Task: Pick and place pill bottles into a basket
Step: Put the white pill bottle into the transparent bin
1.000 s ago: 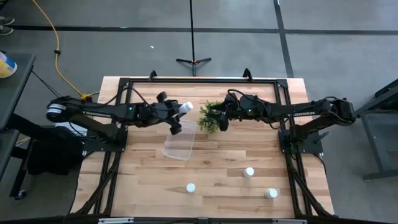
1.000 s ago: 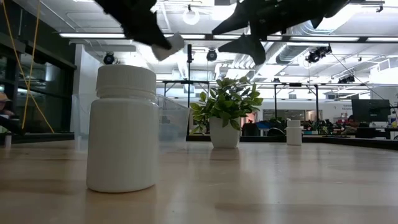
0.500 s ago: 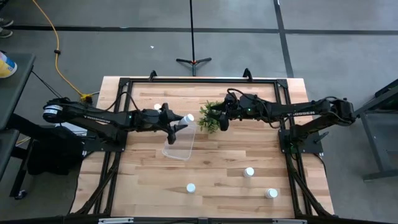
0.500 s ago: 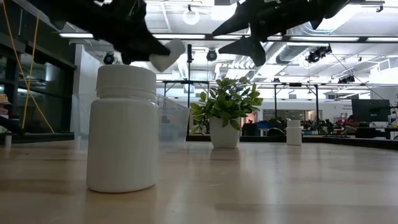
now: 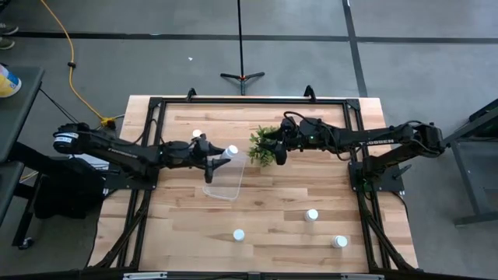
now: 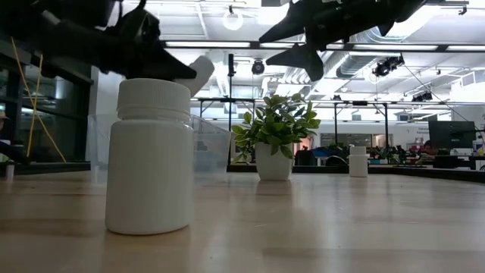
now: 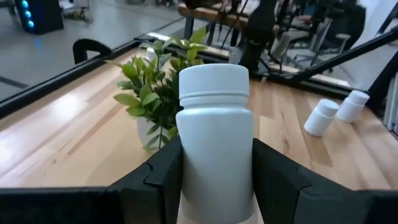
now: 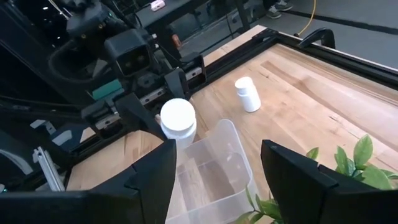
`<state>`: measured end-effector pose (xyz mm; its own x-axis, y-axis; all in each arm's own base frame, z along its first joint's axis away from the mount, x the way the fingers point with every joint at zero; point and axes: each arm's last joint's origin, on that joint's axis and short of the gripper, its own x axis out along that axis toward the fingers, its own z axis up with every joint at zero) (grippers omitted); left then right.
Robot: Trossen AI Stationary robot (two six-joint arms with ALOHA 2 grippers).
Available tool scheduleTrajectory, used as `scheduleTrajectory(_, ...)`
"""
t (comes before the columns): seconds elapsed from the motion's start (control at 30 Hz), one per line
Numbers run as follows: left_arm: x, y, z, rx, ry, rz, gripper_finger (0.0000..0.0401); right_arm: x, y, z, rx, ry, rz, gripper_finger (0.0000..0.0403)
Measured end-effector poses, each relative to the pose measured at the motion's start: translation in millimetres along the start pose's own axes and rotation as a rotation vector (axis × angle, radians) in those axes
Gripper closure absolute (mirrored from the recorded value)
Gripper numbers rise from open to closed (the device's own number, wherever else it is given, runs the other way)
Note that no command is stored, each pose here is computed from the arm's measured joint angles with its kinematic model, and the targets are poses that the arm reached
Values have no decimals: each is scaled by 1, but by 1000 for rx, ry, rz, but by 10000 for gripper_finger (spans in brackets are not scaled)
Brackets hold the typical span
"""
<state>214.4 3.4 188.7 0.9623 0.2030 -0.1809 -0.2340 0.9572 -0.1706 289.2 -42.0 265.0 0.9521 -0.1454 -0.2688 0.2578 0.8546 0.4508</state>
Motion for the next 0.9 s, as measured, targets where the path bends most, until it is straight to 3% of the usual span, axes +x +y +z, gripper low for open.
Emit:
scheduleTrajectory(0.33, -9, 6, -19, -3, 2, 0, 211, 0, -3, 1, -25, -16, -32, 178)
scheduleTrajectory(0.6, -2, 7, -32, 15, 65, 14, 211, 0, -4, 1, -25, -20, -56, 178)
scheduleTrajectory(0.9, 9, 5, -37, 0, 24, -22, 211, 0, -5, 1, -25, -36, -88, 178)
